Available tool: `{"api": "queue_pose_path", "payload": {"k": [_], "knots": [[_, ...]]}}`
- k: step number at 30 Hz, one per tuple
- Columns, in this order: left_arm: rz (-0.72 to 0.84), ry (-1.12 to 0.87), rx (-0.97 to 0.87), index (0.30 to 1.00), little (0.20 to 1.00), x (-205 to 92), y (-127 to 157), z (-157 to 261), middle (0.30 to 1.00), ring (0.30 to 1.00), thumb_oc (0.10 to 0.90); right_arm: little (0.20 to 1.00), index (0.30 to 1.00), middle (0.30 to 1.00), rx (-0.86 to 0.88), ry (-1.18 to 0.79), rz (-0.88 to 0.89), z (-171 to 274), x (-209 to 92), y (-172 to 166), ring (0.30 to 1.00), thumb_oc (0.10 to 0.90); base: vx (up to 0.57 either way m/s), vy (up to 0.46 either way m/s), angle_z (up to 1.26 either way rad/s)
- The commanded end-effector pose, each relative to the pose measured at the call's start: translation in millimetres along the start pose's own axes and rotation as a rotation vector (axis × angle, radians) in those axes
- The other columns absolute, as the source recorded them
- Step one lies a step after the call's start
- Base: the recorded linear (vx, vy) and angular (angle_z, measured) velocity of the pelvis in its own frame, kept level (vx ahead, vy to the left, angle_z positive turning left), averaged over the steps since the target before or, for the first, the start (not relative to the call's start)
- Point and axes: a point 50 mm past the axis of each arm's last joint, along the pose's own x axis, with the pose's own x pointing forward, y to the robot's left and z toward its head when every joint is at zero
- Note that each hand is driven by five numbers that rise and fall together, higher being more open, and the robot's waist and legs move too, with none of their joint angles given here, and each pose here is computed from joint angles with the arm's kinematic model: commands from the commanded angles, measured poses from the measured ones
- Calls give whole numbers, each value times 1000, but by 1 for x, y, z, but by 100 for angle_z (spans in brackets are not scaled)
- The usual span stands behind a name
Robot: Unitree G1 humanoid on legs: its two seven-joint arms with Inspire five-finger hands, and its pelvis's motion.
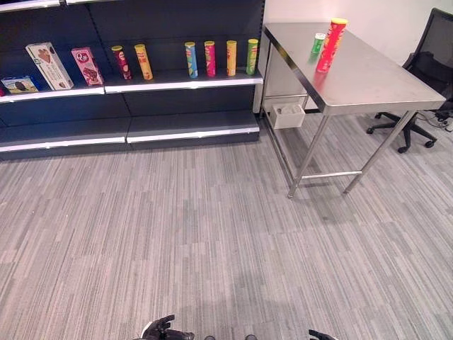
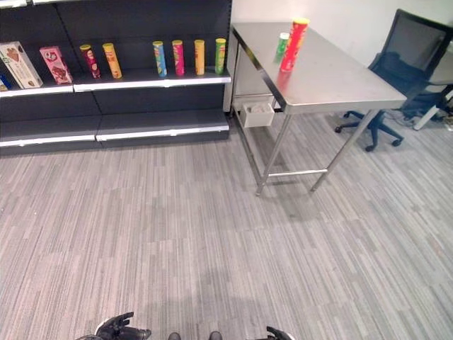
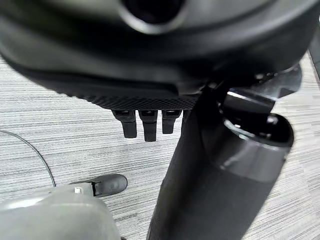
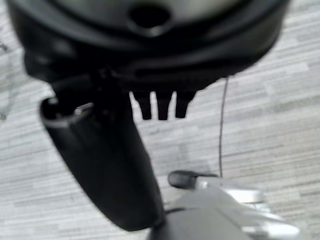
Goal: Put the goods on the table back onto the shelves and tidy them up.
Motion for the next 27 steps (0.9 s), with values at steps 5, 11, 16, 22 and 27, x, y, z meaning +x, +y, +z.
{"api": "queue_pose_path", "payload": {"k": [5,11,16,22,27], "knots": [[6,-70,48,900,900,3,5,21,900,900,800,900,900,900,-38,-96,-46,29,2,-17,900,800,0,0,0],[15,-52,59,900,900,3,8,16,900,900,800,900,900,900,-58,-106,-40,32,2,-17,900,800,22,-39,-1],[24,-54,51,900,900,3,10,19,900,900,800,900,900,900,-65,-120,-39,37,2,-19,900,800,13,-127,0],[20,-104,18,900,900,4,10,34,900,900,800,900,900,900,-65,-156,-48,47,1,-23,900,800,-24,-134,10],[5,-125,-4,900,900,5,2,41,900,900,800,900,900,900,-35,-185,-69,56,1,-28,900,800,104,-28,7]]}}
